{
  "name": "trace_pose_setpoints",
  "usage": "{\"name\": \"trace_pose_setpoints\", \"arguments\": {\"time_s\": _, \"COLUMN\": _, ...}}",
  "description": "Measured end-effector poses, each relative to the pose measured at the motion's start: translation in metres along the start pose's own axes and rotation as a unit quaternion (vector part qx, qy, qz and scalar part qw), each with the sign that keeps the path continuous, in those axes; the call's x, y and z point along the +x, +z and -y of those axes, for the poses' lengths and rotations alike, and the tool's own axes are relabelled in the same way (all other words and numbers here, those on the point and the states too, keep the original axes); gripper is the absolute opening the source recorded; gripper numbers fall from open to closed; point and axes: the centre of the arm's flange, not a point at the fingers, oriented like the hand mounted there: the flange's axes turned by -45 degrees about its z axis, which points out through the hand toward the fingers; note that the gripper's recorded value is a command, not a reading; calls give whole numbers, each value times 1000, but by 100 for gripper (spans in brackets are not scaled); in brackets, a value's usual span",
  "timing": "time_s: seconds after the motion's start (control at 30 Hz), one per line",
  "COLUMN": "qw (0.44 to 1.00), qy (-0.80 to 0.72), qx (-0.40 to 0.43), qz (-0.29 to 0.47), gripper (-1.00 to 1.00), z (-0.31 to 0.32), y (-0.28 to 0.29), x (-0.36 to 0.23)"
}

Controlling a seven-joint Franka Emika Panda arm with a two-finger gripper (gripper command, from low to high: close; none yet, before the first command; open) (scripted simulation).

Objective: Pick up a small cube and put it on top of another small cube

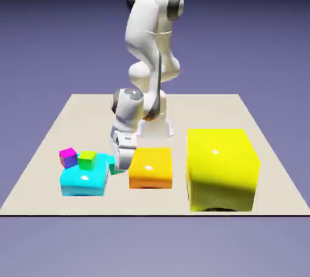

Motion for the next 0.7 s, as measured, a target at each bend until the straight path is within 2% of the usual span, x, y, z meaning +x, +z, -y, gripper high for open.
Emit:
{"name": "trace_pose_setpoints", "arguments": {"time_s": 0.33, "qw": 997, "qy": 32, "qx": 0, "qz": 66, "gripper": -100, "z": 48, "y": -74, "x": -72}}
{"name": "trace_pose_setpoints", "arguments": {"time_s": 0.6, "qw": 997, "qy": 34, "qx": 1, "qz": 66, "gripper": -100, "z": 48, "y": -10, "x": -74}}
{"name": "trace_pose_setpoints", "arguments": {"time_s": 0.63, "qw": 997, "qy": 33, "qx": 0, "qz": 66, "gripper": 100, "z": 48, "y": -5, "x": -74}}
{"name": "trace_pose_setpoints", "arguments": {"time_s": 0.7, "qw": 997, "qy": 32, "qx": -1, "qz": 66, "gripper": 100, "z": 47, "y": -5, "x": -73}}
